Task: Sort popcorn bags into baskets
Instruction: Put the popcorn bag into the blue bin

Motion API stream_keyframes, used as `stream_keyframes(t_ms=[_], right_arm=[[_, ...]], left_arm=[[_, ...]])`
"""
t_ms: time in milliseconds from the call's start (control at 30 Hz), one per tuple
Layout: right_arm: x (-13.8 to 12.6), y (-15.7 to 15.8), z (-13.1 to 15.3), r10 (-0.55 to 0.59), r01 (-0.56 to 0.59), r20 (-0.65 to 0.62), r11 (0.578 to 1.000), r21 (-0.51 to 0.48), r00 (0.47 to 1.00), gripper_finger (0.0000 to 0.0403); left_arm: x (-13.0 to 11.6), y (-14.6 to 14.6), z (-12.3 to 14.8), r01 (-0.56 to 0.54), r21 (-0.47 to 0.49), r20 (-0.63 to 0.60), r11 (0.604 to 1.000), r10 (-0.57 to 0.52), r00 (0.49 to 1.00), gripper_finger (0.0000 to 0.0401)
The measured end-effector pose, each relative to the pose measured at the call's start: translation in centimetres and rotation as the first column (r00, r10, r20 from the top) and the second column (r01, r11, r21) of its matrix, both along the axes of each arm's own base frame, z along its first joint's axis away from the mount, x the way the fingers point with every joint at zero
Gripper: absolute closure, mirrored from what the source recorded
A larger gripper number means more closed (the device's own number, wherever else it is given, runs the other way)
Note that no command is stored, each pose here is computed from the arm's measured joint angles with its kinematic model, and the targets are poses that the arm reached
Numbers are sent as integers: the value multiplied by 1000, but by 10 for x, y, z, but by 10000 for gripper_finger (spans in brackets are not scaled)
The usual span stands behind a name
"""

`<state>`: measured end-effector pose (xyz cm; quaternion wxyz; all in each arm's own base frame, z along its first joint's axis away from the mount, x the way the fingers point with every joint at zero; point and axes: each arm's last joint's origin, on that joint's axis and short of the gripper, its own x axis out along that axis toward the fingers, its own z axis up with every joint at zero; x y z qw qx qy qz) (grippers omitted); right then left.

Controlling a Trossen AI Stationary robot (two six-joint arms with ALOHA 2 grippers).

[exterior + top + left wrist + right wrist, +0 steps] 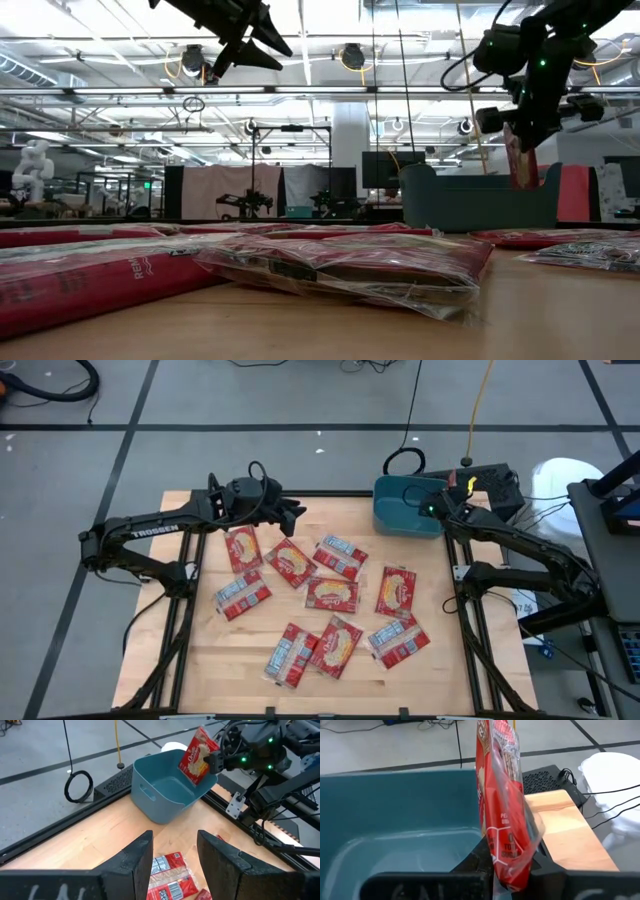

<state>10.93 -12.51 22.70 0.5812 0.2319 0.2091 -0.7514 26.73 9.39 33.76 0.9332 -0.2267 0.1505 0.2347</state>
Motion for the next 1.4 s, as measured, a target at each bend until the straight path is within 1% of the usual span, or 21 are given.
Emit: stream_keyframes(t_ms=[233,467,833,1167,1267,1400], right_arm=[[-4,2,-14,-18,18,-6,1000,23,1000,387],[-2,2,-23,3,-5,37,999,39,999,387],[-6,6,-36,3,-3,8,998,68,1000,387],[-8,4,-37,4,-3,-12,997,75,1000,387],[-10,3,-37,-2,4,-23,997,78,1000,377],[-13,1,-37,-15,18,-36,996,84,999,340]], left_arm=[[0,0,0,0,1,-1,1000,0,1000,245],[0,0,0,1,2,-1,1000,-1,1000,245],[0,0,0,3,6,-3,1000,-3,1000,245],[0,0,0,10,23,-11,1000,-10,1000,245],[0,0,0,11,24,-12,1000,-10,1000,245],[0,0,0,11,23,-16,1000,-10,1000,245]])
